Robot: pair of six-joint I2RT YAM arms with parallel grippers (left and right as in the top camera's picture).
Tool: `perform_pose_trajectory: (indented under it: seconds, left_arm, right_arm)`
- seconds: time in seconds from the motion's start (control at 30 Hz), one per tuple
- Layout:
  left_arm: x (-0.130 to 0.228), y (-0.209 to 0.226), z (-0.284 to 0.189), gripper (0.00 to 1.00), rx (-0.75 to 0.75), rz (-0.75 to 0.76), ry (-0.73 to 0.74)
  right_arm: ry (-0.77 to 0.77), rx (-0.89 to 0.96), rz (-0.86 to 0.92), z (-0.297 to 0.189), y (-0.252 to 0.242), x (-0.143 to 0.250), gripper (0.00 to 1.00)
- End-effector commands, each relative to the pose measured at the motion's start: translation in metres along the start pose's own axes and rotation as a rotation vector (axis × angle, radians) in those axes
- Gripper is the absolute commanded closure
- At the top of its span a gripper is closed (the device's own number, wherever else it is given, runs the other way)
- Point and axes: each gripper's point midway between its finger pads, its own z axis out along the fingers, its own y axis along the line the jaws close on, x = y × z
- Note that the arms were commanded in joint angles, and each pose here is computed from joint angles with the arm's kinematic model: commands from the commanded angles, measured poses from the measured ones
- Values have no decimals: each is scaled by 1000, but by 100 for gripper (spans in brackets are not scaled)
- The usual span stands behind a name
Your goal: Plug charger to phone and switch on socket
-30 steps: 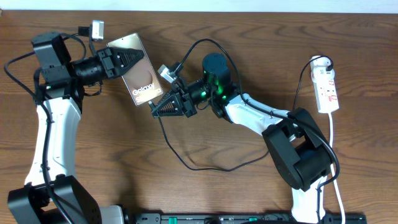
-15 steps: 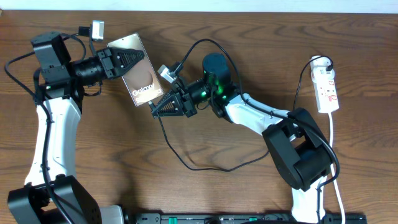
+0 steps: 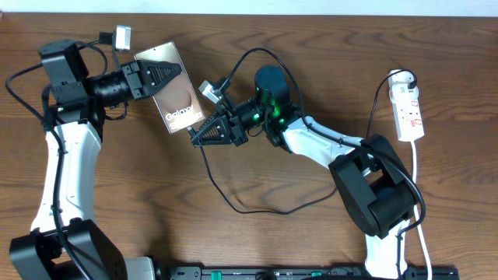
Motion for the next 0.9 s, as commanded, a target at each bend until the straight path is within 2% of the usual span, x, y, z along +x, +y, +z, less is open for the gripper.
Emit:
perform_pose_trajectory:
  seconds: [0.0, 0.87]
  left_arm:
    - [4, -10, 0, 92, 49, 27, 22]
    - [3, -10, 0, 93, 47, 51, 18]
  right_arm:
    - [-29, 29, -3, -5, -4, -8, 99]
    - [-95, 95, 46, -4, -15, -19, 99]
